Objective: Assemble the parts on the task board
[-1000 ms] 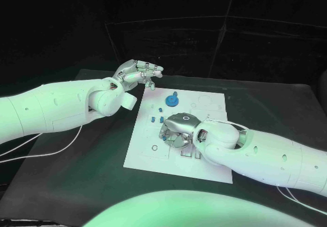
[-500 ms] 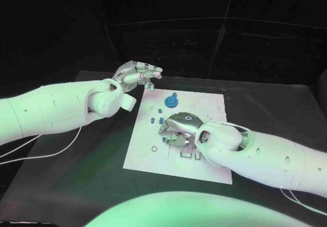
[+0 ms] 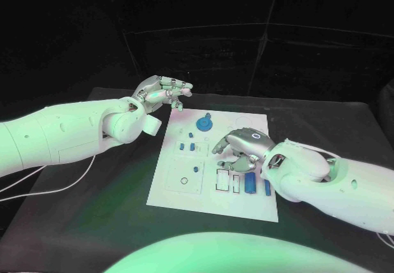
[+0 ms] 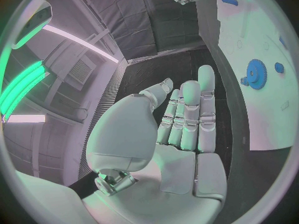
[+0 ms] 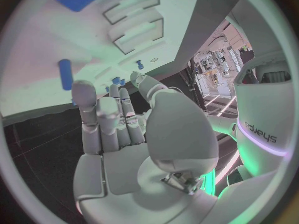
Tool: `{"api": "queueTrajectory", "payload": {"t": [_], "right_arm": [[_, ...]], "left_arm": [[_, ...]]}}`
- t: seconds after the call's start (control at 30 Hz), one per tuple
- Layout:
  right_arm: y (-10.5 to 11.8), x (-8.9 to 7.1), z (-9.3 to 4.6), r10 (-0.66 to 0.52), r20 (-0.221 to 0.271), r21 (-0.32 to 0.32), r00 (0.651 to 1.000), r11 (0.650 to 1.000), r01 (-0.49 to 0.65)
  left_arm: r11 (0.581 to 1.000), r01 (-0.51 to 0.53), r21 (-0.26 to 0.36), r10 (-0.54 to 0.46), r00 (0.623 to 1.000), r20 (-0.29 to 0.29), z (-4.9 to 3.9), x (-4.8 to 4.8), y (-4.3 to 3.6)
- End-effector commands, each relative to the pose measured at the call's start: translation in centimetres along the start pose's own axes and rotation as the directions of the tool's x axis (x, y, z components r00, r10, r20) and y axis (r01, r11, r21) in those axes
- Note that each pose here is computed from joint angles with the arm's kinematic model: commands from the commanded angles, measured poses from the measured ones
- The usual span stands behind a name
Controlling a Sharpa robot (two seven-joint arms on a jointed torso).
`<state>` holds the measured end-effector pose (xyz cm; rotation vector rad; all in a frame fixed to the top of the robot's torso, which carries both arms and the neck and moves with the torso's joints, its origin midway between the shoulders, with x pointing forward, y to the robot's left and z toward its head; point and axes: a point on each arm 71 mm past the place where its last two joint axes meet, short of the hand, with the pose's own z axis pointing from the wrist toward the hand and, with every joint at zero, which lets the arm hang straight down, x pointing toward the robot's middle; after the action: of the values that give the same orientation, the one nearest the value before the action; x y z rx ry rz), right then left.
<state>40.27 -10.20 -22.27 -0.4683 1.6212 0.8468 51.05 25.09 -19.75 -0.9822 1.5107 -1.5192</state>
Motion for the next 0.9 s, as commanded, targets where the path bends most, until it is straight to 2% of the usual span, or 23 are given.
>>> {"api": "queueTrajectory", "payload": {"t": [0.03,0.23,0.37,0.57,0.9], "right_arm": [[-1.7,-1.1,-0.6,-0.005,-0.049,0.082,0.999,0.997,0.009],[-3.9,-2.3,-1.7,-0.051,-0.082,0.159,0.995,0.985,0.063],[-4.7,-2.5,-1.9,-0.064,-0.098,0.183,0.993,0.980,0.081],[-4.9,-2.3,-1.8,-0.073,-0.133,0.190,0.988,0.977,0.098],[-4.7,-1.7,-0.8,-0.077,-0.177,0.174,0.981,0.979,0.108]], "left_arm": [[1.000,0.009,0.005,-0.009,1.000,-0.007,0.00,0.02,-0.14],[1.000,0.010,0.005,-0.010,1.000,-0.008,0.00,0.06,-0.12],[1.000,0.010,0.004,-0.010,1.000,-0.009,-0.01,0.05,-0.10],[1.000,0.011,0.003,-0.011,1.000,-0.011,0.01,0.11,-0.09],[1.000,0.011,0.002,-0.011,1.000,-0.011,0.02,0.10,-0.08]]}}
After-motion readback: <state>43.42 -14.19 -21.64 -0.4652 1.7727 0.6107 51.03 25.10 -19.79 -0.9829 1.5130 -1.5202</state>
